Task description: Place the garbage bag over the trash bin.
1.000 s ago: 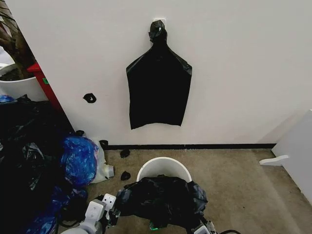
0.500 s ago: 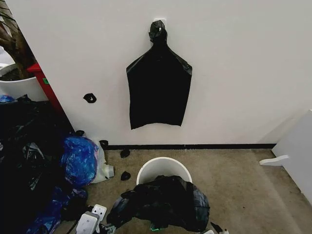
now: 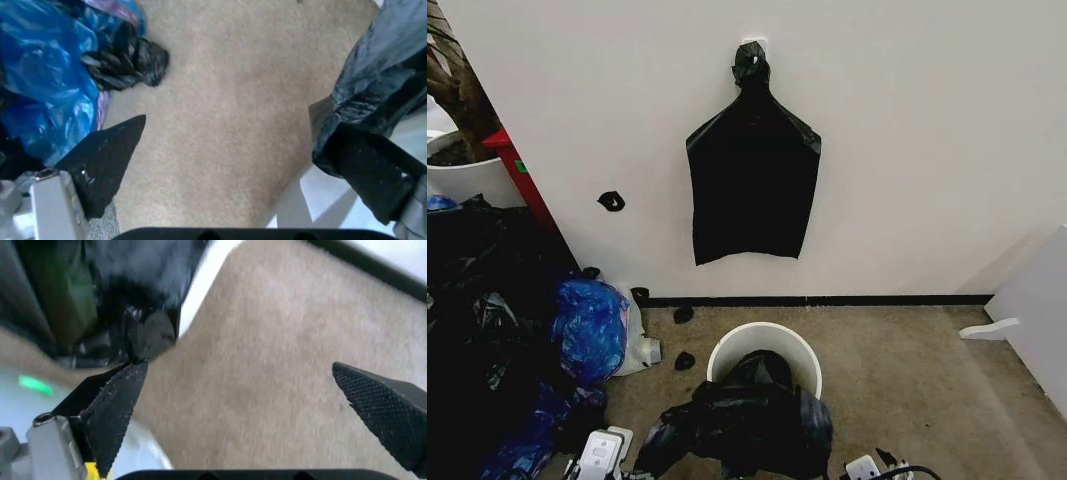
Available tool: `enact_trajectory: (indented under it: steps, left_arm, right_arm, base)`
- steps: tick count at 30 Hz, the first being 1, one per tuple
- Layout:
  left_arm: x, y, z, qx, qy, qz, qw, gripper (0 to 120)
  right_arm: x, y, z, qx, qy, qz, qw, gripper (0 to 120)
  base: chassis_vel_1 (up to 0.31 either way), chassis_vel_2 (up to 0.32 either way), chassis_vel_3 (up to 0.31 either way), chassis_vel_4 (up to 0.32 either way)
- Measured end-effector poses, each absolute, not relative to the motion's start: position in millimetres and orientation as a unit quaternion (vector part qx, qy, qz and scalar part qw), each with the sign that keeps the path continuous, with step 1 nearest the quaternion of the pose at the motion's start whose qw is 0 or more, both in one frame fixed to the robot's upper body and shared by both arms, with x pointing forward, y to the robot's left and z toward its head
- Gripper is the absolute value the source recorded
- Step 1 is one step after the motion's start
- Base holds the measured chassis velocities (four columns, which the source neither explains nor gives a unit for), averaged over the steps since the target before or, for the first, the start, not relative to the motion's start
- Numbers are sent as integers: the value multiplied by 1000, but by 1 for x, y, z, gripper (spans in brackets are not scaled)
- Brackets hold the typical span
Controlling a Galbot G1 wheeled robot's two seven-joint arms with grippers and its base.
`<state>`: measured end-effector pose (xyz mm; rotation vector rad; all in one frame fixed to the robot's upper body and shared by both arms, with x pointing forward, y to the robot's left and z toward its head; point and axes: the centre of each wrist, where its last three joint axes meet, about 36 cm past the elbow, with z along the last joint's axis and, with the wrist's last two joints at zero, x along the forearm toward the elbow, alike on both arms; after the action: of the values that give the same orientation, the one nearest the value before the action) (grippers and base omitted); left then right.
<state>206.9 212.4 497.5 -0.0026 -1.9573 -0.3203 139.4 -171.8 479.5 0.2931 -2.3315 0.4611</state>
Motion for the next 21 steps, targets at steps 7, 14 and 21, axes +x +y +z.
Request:
enact_trajectory:
  steps: [7,14,21]
  left_arm:
    - [208,213,498,-14,-837,-144,528,100]
    - [216,221,502,-42,-871,-185,453,100]
    - [223,228,507,-155,-894,-110,405,100]
  right_arm:
    - [142,-171,480,111,-932,190,288,100]
    - [144,-175,479,110,-936,191,275,100]
    - [145,-174,479,102,-929,184,303,100]
  base:
    - [0,0,0,0]
    - [0,0,0,0]
    - [0,0,0,0]
